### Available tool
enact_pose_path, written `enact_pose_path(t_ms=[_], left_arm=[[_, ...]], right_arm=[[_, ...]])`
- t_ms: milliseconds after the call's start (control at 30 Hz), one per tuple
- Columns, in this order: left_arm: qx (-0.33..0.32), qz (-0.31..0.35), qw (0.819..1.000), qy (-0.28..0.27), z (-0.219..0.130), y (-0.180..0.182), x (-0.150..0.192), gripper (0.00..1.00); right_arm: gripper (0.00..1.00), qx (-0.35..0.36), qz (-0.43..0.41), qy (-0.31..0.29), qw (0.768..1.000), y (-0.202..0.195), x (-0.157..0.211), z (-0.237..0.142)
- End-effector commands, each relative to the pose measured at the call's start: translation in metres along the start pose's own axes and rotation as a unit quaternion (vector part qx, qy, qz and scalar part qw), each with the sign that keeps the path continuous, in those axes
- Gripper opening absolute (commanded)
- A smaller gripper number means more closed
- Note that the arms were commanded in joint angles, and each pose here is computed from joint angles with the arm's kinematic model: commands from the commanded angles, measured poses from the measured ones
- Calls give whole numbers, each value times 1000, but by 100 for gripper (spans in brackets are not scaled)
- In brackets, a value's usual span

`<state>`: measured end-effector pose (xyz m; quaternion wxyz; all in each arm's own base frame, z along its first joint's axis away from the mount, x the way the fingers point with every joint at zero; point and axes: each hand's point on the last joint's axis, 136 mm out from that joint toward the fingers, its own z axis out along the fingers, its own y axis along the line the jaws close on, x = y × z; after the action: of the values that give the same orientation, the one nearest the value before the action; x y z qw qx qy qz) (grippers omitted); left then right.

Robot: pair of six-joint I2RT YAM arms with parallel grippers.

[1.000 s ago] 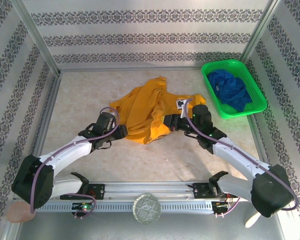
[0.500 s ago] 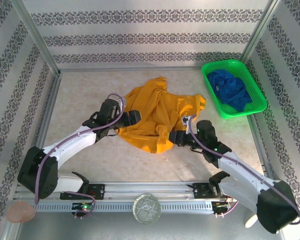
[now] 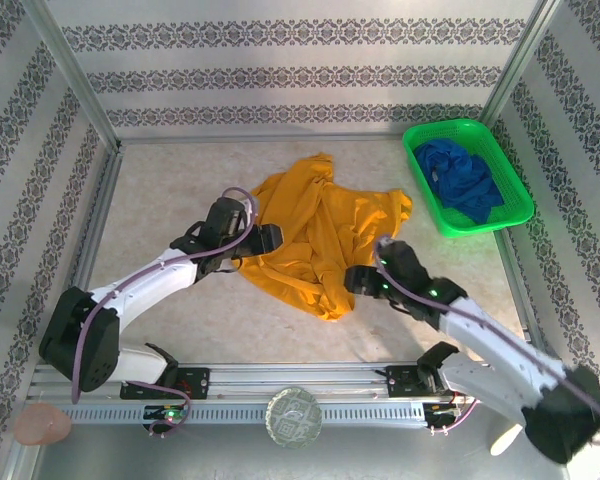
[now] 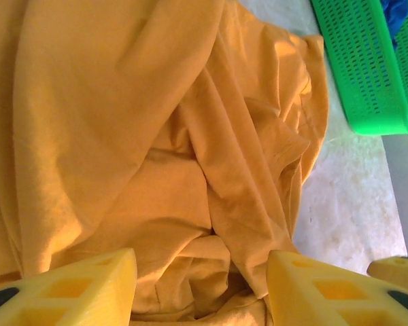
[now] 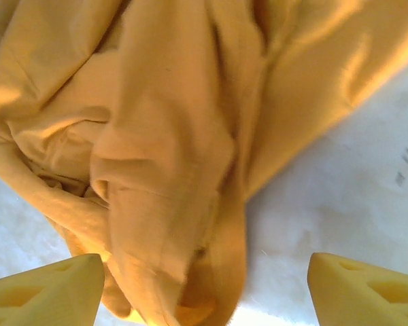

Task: Fold the inside-out t-shirt

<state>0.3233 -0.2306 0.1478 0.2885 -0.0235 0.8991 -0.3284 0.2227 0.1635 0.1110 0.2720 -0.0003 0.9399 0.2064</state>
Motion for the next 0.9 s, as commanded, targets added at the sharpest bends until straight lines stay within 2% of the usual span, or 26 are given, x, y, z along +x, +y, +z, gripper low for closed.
enact_pose_path(t_ms=[0, 100, 233, 333, 400, 433, 467, 533, 600, 667, 733, 800, 867], left_arm=[[-14, 3, 1000, 17, 9, 2, 13, 54], [-19, -9, 1000, 19, 15, 6, 18, 55], [-20, -16, 1000, 17, 22, 7, 20, 56], [-18, -18, 999, 22, 30, 7, 22, 56], [-21, -17, 999, 33, 38, 9, 26, 56], [-22, -16, 999, 38, 42, 11, 29, 56], [-22, -16, 999, 46, 47, 12, 32, 55], [-25, -14, 998, 64, 60, 17, 41, 46], [-27, -14, 996, 87, 72, 25, 54, 29], [-35, -17, 994, 107, 79, 36, 68, 17], [-46, -17, 992, 118, 83, 48, 80, 6], [-55, -17, 991, 121, 82, 58, 88, 0], [-55, -21, 991, 120, 81, 62, 93, 0]], right_arm=[[82, 54, -102, 0, 993, 21, -23, 11], [84, 93, -162, 39, 982, 36, -25, 36], [84, 134, -191, 90, 968, 36, -15, 71], [79, 165, -188, 115, 961, 22, -6, 90], [67, 167, -176, 125, 962, 15, -3, 99], [58, 165, -169, 128, 963, 13, -3, 101], [45, 162, -159, 128, 965, 11, -4, 102], [22, 148, -145, 122, 971, 11, -9, 100], [8, 108, -130, 105, 980, 20, -21, 92], [1, 45, -107, 80, 990, 35, -35, 80], [0, -37, -74, 47, 995, 51, -53, 62], [0, -142, -37, 8, 989, 70, -75, 37], [0, -239, -15, -27, 971, 86, -93, 10]])
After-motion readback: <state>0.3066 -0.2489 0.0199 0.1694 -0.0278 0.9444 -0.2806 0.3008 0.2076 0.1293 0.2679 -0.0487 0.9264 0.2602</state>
